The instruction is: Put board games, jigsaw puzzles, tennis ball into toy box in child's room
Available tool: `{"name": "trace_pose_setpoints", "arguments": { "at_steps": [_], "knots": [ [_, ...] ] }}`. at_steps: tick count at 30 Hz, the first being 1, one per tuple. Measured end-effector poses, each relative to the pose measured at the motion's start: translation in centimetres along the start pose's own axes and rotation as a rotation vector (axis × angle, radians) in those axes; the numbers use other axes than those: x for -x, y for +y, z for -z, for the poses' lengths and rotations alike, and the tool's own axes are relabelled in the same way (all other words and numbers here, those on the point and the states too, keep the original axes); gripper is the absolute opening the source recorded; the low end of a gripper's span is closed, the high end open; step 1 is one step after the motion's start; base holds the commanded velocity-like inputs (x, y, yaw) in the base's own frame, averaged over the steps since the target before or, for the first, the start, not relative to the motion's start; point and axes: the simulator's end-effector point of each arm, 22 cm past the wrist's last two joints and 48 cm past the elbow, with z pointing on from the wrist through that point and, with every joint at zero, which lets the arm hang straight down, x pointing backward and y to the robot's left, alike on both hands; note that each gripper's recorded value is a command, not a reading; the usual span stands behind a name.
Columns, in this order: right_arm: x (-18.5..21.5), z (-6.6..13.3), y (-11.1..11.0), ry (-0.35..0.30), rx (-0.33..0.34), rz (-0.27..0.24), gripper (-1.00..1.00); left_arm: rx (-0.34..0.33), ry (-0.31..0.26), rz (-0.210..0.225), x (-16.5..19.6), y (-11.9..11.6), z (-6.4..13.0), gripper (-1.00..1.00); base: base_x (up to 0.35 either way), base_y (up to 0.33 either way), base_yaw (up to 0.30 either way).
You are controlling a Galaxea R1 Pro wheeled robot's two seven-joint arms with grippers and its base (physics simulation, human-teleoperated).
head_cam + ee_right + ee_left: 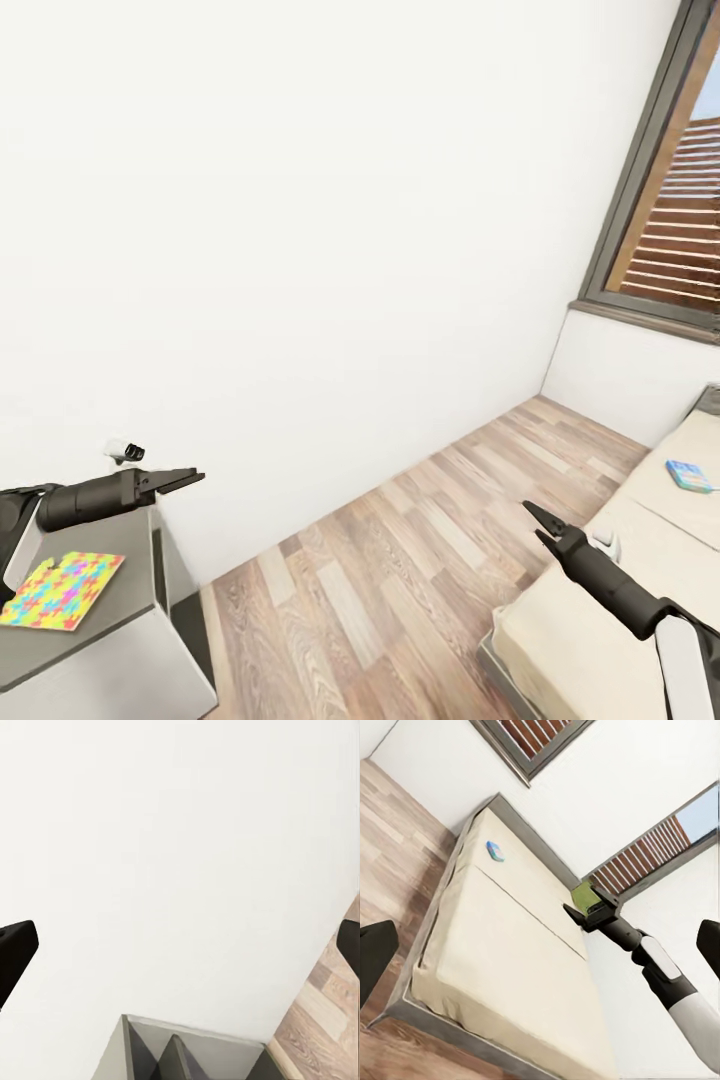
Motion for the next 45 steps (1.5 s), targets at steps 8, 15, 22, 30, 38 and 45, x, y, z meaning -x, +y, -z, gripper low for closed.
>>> {"name": "trace_pose_setpoints", "arguments": {
  "at_steps": [8, 15, 22, 30, 38, 45],
  "knots": [
    [-0.19, -0.12, 0.14, 0.002, 0.003, 0.0, 1.0, -0.001, 0.0, 0.0, -0.01, 0.0, -0.04, 1.0, 0.278, -0.079, -0.284],
    [-0.11, -0.05, 0.07, -0.001, 0.001, -0.002, 1.0, 0.0, 0.0, 0.0, -0.02, 0.0, -0.04, 1.0, 0.291, -0.076, -0.124],
    [-0.16, -0.24, 0.61, -0.002, 0.009, 0.003, 1.0, 0.0, 0.0, 0.0, -0.01, 0.04, -0.07, 1.0, 0.124, -0.011, -0.103],
    [-0.2, -0.31, 0.75, 0.001, 0.011, 0.007, 1.0, -0.001, 0.0, 0.0, -0.01, 0.04, -0.08, 1.0, 0.009, -0.001, -0.26],
    [-0.16, -0.25, 0.49, 0.003, 0.005, 0.006, 1.0, -0.001, 0.0, -0.001, -0.01, 0.04, -0.08, 1.0, 0.0, 0.0, -0.277],
    [-0.06, -0.16, 0.26, 0.003, 0.001, 0.005, 1.0, -0.001, 0.0, -0.001, -0.01, 0.04, -0.08, 1.0, 0.0, 0.0, -0.278]
  ]
}}
